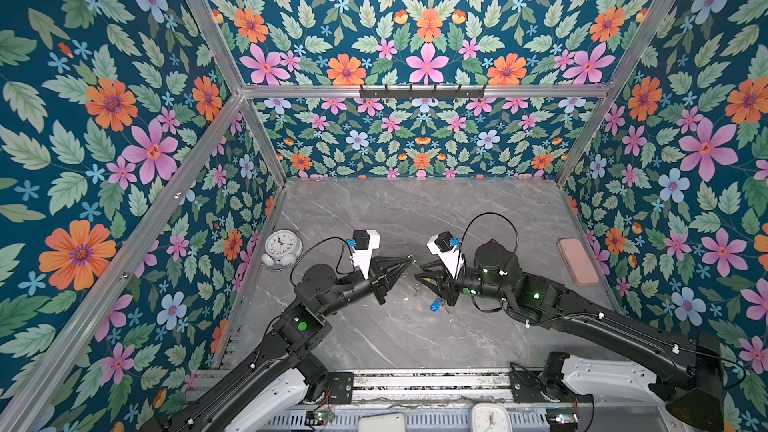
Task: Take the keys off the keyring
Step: 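Bring the right gripper back and grasp the ring beside the left gripper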
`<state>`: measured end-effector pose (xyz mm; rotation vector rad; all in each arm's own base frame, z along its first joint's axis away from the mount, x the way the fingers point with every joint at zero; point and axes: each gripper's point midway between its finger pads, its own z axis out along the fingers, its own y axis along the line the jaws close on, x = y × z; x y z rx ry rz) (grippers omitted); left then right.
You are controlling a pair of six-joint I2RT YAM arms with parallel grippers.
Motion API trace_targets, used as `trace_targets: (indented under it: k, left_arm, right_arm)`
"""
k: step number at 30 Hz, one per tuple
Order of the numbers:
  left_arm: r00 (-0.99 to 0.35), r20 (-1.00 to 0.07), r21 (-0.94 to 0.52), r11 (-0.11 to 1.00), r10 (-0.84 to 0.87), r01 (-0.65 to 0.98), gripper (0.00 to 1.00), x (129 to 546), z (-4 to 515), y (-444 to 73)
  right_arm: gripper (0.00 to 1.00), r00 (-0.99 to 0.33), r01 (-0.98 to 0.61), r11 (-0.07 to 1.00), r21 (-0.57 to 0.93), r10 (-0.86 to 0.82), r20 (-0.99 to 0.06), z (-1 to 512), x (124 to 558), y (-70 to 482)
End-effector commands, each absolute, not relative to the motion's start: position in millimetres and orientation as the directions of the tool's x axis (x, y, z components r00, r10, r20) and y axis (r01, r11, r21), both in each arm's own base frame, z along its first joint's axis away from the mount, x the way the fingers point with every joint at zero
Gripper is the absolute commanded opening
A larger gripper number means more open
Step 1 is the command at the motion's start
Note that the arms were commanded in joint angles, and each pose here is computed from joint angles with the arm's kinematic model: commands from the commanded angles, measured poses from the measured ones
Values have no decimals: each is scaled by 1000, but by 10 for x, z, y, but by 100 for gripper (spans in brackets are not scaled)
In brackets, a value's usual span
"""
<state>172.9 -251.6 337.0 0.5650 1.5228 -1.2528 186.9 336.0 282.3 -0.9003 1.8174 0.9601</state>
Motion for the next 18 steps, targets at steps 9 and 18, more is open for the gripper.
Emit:
trace_targets:
  k: [9, 18]
  left_arm:
    - [-322, -913, -394, 334, -250, 856, 32, 1698, 3513, -2503]
    - [-321, -922, -377, 305, -218, 875, 52, 1535, 3454, -2448]
  right_arm:
    - [0, -363, -851, 468, 239, -196, -911, 2830, 1904, 3270]
    - [0, -403, -878, 350, 327, -168, -900, 3005, 1802, 2966]
